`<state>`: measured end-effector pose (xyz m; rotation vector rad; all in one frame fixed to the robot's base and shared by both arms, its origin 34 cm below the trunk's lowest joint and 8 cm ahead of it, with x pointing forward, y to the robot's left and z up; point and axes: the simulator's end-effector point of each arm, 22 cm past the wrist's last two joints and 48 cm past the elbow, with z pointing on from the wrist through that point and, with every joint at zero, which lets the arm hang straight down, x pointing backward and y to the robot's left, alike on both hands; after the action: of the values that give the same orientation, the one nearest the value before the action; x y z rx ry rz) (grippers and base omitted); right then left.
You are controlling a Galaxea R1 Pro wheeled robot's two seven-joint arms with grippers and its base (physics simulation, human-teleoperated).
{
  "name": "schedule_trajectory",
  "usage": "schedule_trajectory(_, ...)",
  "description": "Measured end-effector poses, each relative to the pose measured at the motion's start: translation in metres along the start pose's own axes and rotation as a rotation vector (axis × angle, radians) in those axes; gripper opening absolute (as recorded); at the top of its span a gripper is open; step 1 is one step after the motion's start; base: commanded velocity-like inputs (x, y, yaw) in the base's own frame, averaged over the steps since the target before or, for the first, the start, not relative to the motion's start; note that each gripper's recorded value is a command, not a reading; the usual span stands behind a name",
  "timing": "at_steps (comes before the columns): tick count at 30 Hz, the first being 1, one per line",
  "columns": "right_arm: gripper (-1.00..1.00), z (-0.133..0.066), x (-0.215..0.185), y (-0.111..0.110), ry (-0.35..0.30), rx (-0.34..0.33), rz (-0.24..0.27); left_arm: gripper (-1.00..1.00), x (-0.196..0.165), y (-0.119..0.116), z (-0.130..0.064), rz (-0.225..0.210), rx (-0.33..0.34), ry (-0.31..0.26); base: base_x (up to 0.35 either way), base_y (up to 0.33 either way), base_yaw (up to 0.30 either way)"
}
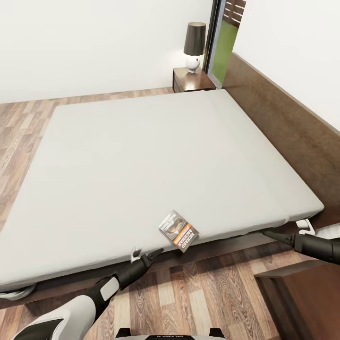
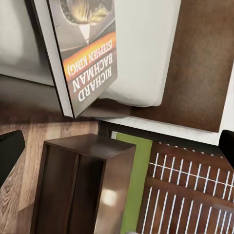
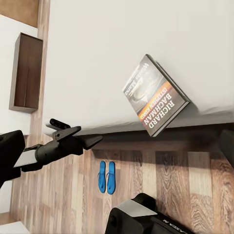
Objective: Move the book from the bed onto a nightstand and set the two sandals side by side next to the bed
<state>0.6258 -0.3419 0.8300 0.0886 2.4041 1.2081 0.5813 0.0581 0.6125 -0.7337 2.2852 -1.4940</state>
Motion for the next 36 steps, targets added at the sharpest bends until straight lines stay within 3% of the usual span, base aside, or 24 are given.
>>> schedule_trajectory(36,1.00,0.0000,0.0000,0.0000,0.000,0.000,0.000,1.00,0.0058,-0.0042,0.0051,-0.005,0.007,0.007,0.001,-0.053,0.000)
